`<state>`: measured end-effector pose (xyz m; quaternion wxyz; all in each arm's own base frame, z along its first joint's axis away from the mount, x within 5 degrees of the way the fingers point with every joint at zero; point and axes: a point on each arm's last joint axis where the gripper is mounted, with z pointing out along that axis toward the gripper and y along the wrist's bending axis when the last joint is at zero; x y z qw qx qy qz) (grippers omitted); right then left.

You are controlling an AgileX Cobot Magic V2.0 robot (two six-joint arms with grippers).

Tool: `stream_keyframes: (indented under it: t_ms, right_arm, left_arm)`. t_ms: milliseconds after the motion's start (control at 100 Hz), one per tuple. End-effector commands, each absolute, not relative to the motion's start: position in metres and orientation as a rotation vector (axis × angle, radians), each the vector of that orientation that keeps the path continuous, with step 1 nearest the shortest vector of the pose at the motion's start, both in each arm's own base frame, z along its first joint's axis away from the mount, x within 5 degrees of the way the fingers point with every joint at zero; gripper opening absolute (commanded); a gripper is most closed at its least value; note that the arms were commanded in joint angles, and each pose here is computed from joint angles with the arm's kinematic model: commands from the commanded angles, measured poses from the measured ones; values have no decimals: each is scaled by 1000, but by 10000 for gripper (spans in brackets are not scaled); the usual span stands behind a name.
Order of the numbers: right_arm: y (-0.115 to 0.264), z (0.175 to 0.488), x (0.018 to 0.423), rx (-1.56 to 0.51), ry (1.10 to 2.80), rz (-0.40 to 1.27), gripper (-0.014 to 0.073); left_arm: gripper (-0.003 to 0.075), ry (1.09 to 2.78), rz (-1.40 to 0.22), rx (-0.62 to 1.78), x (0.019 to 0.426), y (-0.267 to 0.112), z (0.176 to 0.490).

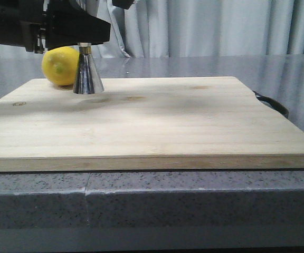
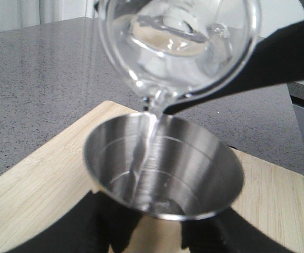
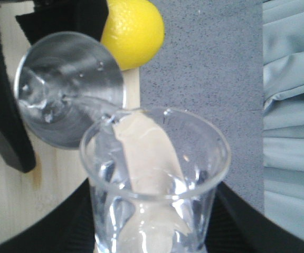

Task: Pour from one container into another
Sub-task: 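Tilt the beaker with the right gripper, pouring liquid into the jigger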

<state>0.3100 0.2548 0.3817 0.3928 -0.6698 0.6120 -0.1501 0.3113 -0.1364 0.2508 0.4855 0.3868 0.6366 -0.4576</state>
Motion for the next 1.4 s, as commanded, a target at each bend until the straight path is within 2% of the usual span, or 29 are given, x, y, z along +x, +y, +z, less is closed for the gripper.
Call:
stream_keyframes:
  t_ms: [0, 380, 900, 1390]
  right_arm:
    - [248, 418, 304, -1601, 1420, -435, 309]
    - [247, 418, 305, -1648, 1369, -483, 309]
    - [259, 421, 297, -1729, 1217, -559, 309]
    - [259, 424, 297, -1737, 1172, -631, 309]
  left_arm:
    - [260, 1366, -1189, 918, 303, -139, 286]
    - [260, 1366, -1189, 918, 303, -139, 286]
    - [260, 1366, -1189, 918, 303, -139, 286]
    - [260, 1366, -1189, 918, 303, -139, 286]
